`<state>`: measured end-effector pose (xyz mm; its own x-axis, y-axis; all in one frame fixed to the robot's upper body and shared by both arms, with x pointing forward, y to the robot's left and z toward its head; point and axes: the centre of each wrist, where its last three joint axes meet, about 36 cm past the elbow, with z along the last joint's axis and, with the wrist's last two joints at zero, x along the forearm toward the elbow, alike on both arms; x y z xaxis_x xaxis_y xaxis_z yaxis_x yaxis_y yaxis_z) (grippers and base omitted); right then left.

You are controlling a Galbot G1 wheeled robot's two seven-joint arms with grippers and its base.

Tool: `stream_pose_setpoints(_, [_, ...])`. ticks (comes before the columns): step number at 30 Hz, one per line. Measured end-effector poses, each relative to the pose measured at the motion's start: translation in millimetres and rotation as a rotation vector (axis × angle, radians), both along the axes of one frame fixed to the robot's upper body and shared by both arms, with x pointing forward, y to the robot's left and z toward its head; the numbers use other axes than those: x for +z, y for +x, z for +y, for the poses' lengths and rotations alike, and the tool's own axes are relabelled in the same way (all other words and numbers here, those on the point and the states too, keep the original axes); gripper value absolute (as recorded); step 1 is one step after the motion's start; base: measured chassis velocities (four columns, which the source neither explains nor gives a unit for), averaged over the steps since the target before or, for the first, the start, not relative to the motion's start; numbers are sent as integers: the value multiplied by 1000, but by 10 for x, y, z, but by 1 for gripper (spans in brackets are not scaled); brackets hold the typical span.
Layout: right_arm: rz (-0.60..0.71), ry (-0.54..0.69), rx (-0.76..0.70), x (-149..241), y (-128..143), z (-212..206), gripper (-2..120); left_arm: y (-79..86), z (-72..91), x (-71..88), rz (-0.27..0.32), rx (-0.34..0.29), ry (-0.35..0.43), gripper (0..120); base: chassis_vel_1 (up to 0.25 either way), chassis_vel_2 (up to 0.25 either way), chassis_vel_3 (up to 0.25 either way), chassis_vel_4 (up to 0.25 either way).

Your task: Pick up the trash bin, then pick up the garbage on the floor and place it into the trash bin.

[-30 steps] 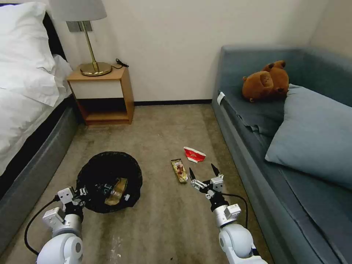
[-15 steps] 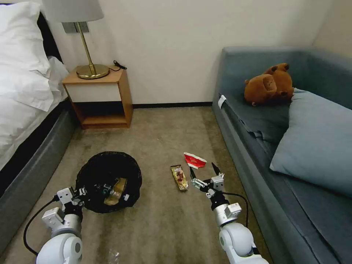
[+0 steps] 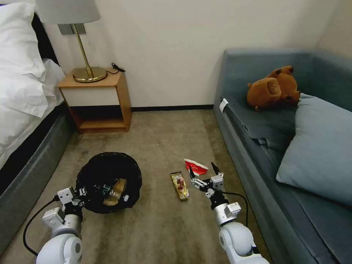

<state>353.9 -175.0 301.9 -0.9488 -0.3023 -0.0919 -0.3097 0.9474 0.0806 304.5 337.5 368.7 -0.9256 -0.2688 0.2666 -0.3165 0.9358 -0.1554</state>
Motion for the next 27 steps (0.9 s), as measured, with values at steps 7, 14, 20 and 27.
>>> stream_pose_setpoints(7, [1, -1, 1, -5, -5, 7, 100, -13, 8, -5, 3, -3, 8, 3, -85, 77, 81, -78])
stream_pose_setpoints(14, [9, -3, 2, -31, -16, 7, 100, -7, -5, 2, 3, -5, 18, 3, -60, 70, 64, -80])
stream_pose_setpoints(20, [13, -9, 4, -65, -35, 2, 100, -1, -50, 28, -2, -4, 13, 3, -83, 79, 75, -77])
stream_pose_setpoints(27, [9, -19, 8, -118, -53, 14, 100, 0, -54, 29, -1, -4, 12, 3, -96, 80, 82, -89])
